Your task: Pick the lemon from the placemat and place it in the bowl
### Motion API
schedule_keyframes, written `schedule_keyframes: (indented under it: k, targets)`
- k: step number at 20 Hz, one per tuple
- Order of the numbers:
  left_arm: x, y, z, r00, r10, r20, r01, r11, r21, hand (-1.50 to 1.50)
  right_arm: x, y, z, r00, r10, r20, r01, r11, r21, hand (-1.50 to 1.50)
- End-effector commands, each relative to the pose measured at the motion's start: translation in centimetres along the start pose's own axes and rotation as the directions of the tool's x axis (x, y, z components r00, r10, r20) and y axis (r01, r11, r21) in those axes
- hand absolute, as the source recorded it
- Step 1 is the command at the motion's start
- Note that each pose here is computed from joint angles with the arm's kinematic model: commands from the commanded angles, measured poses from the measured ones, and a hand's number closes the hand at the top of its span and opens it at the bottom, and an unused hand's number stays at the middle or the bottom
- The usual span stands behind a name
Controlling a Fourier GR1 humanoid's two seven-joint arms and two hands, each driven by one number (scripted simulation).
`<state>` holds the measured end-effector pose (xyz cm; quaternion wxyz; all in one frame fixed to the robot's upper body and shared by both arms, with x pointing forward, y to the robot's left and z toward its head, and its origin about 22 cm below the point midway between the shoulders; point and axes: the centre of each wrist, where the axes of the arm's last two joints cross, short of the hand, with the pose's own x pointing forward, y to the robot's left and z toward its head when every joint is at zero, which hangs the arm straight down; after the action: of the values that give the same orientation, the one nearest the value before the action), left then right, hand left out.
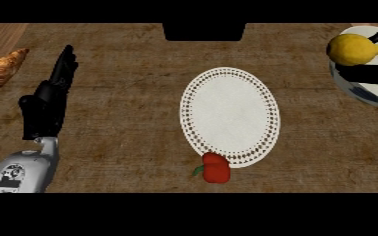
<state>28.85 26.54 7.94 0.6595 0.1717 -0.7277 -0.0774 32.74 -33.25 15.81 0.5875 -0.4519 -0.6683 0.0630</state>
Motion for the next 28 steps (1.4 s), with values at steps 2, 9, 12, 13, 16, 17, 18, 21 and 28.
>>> schedule_keyframes:
  k: [2, 9, 12, 13, 16, 17, 18, 21, 28]
  targets:
    - [-0.7, -1.2, -0.5, 1.0, 0.005, 0.001, -0.005, 1.0, 0.004, 0.0, -4.7, -2.0, -3.0, 0.994, 0.111, -0.005, -0.111, 0.991, -0.077, 1.5]
    - [-0.1, -0.6, -0.4, 1.0, 0.009, 0.021, -0.009, 1.0, -0.005, 0.0, -11.5, -3.4, -5.6, 0.941, 0.334, -0.05, -0.338, 0.929, -0.154, 1.5]
    - [0.3, 0.1, -0.1, 1.0, 0.013, 0.016, -0.013, 1.0, -0.008, 0.0, -12.7, -4.1, -6.8, 0.938, 0.335, -0.09, -0.345, 0.927, -0.15, 1.5]
    - [0.6, 0.4, -1.2, 1.0, -0.004, 0.022, 0.005, 0.999, -0.031, 0.0, -12.6, -3.0, -7.0, 0.93, 0.35, -0.107, -0.363, 0.921, -0.14, 1.5]
    - [-0.1, -1.5, -0.5, 0.999, 0.001, 0.037, -0.001, 1.0, -0.016, 0.0, -13.5, -2.4, -7.0, 0.958, 0.226, -0.176, -0.248, 0.962, -0.116, 1.5]
    - [0.8, -1.5, -0.8, 0.999, 0.015, 0.047, -0.013, 0.999, -0.036, 0.0, -13.8, -2.5, -7.0, 0.955, 0.206, -0.215, -0.23, 0.969, -0.091, 1.5]
    - [1.7, -1.6, -0.8, 0.999, 0.018, 0.044, -0.017, 0.999, -0.03, 0.0, -14.5, -3.1, -6.8, 0.952, 0.21, -0.223, -0.222, 0.975, -0.029, -1.5]
    - [0.6, -1.8, -0.7, 0.999, 0.022, 0.044, -0.021, 0.999, -0.034, 0.0, -14.9, -1.7, -6.4, 0.978, 0.107, -0.182, -0.112, 0.993, -0.021, -1.5]
    - [1.3, -0.4, -0.8, 0.999, 0.016, 0.048, -0.014, 0.999, -0.044, 0.0, -15.3, -2.6, -6.6, 0.995, -0.073, -0.063, 0.07, 0.996, -0.058, -1.5]
